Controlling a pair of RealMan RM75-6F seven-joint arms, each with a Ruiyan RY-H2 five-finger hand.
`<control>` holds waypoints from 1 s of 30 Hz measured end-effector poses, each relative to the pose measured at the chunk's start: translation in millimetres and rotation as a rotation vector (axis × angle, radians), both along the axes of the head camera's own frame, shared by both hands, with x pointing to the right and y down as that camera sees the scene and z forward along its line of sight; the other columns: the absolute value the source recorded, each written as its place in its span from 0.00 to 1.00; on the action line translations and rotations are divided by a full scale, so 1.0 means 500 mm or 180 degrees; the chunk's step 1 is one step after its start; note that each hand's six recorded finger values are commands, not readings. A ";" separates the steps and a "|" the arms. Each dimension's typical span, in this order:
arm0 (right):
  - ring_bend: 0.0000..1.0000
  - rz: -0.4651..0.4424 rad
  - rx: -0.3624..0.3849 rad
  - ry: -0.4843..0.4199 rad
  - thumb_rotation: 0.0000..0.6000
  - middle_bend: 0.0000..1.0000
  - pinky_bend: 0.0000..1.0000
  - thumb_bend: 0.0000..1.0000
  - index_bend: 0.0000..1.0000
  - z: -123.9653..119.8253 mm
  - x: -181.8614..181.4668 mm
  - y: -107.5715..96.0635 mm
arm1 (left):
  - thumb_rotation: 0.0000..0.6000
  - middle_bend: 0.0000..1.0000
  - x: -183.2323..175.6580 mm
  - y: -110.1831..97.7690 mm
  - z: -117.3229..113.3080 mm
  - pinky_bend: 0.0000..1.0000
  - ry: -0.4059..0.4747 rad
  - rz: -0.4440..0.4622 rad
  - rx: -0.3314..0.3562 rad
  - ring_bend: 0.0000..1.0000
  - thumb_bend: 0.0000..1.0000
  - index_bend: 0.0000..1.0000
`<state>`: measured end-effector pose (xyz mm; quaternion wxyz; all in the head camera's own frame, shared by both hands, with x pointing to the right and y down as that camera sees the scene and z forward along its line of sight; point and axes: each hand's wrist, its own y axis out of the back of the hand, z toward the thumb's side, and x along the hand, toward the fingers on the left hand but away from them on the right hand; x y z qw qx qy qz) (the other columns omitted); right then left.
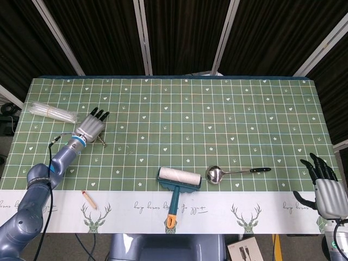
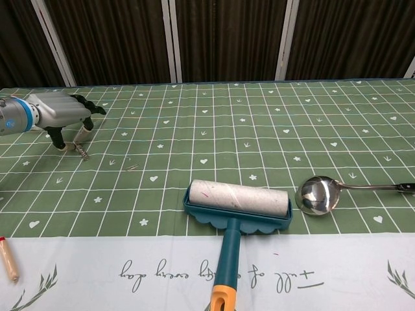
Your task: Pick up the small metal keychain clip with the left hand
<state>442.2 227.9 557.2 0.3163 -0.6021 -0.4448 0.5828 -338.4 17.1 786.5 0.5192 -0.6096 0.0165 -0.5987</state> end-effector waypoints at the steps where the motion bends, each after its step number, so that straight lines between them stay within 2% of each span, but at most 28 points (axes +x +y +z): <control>1: 0.00 0.0003 -0.0003 -0.0004 1.00 0.00 0.13 0.11 0.12 0.000 0.000 0.000 | 1.00 0.00 0.000 -0.001 -0.001 0.00 0.0006 0.0006 0.0009 0.00 0.35 0.62; 9: 0.00 -0.0006 0.0000 -0.0010 1.00 0.00 0.13 0.11 0.12 0.000 -0.001 0.000 | 1.00 0.00 0.010 -0.025 -0.029 0.00 0.0099 0.0124 0.0169 0.00 0.37 0.63; 18: 0.00 -0.0012 0.0008 -0.0008 1.00 0.00 0.13 0.11 0.12 -0.001 0.000 -0.001 | 1.00 0.00 0.052 -0.064 -0.089 0.00 0.0269 0.0548 0.0502 0.00 0.38 0.64; 24: 0.00 -0.0015 0.0012 -0.0027 1.00 0.00 0.13 0.11 0.12 -0.001 -0.001 -0.002 | 1.00 0.01 0.094 -0.069 -0.136 0.00 0.0242 0.1226 0.0843 0.00 0.38 0.64; 30: 0.00 -0.0064 0.0023 -0.0047 1.00 0.00 0.13 0.12 0.12 -0.003 -0.006 -0.001 | 1.00 0.03 0.138 -0.049 -0.181 0.00 0.0125 0.2180 0.1202 0.00 0.41 0.64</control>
